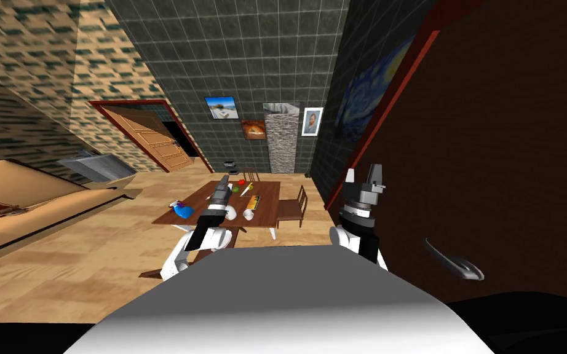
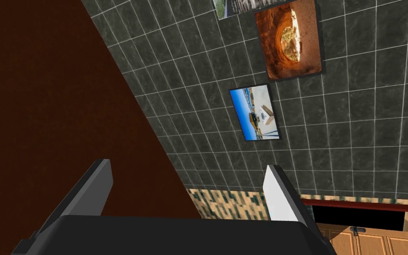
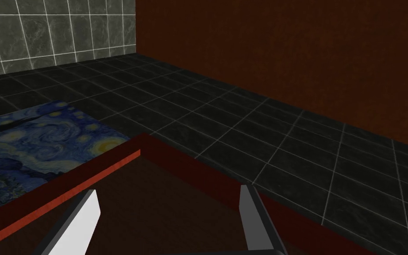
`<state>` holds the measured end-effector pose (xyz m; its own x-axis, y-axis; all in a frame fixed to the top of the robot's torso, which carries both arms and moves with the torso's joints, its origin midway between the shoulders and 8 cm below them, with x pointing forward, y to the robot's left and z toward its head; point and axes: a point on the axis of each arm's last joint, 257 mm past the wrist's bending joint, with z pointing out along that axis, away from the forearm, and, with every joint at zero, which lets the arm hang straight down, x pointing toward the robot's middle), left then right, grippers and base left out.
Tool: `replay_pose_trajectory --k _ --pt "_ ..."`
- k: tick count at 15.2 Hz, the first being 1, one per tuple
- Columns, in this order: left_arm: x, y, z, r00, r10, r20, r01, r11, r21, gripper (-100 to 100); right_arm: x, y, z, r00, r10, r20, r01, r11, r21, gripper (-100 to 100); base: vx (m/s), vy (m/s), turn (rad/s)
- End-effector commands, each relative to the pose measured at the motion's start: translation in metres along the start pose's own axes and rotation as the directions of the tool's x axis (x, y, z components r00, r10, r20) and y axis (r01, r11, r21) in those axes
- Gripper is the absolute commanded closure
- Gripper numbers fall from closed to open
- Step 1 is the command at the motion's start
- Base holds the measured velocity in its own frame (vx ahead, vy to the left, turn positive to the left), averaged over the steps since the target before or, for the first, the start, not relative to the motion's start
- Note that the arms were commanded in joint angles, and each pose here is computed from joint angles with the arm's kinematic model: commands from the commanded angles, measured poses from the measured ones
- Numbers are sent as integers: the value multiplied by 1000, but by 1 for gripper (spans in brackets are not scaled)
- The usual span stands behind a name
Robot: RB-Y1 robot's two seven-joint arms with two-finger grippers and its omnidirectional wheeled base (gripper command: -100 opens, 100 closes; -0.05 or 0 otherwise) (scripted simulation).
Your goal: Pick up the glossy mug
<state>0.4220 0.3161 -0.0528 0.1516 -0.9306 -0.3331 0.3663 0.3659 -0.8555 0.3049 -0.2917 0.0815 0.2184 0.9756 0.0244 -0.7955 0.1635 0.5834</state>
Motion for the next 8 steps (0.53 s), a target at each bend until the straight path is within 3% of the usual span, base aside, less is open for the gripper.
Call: replay_pose_trajectory --k 1,2,3,5,6,8 --pt "-7 31 1 1000 24 -2 -24 997 -79 -100 0 0 0 1000 0 0 0 1000 0 0 -34 48 -226" --pt "-7 36 1 1000 23 -3 -24 996 -91 -100 0 0 0 1000 0 0 0 1000 0 0 -35 52 -223" --pt "-13 55 2 999 39 -3 -39 989 -143 -100 0 0 0 1000 0 0 0 1000 0 0 -40 53 -257" --pt "-13 63 0 999 39 -4 -39 986 -160 -100 0 0 0 1000 0 0 0 1000 0 0 -40 47 -101" --pt "-20 86 -1 999 53 -3 -52 974 -220 -100 0 0 0 1000 0 0 0 1000 0 0 -28 36 -153" --pt "-27 109 -3 998 65 -1 -63 960 -272 -100 0 0 0 1000 0 0 0 1000 0 0 -28 48 -214"
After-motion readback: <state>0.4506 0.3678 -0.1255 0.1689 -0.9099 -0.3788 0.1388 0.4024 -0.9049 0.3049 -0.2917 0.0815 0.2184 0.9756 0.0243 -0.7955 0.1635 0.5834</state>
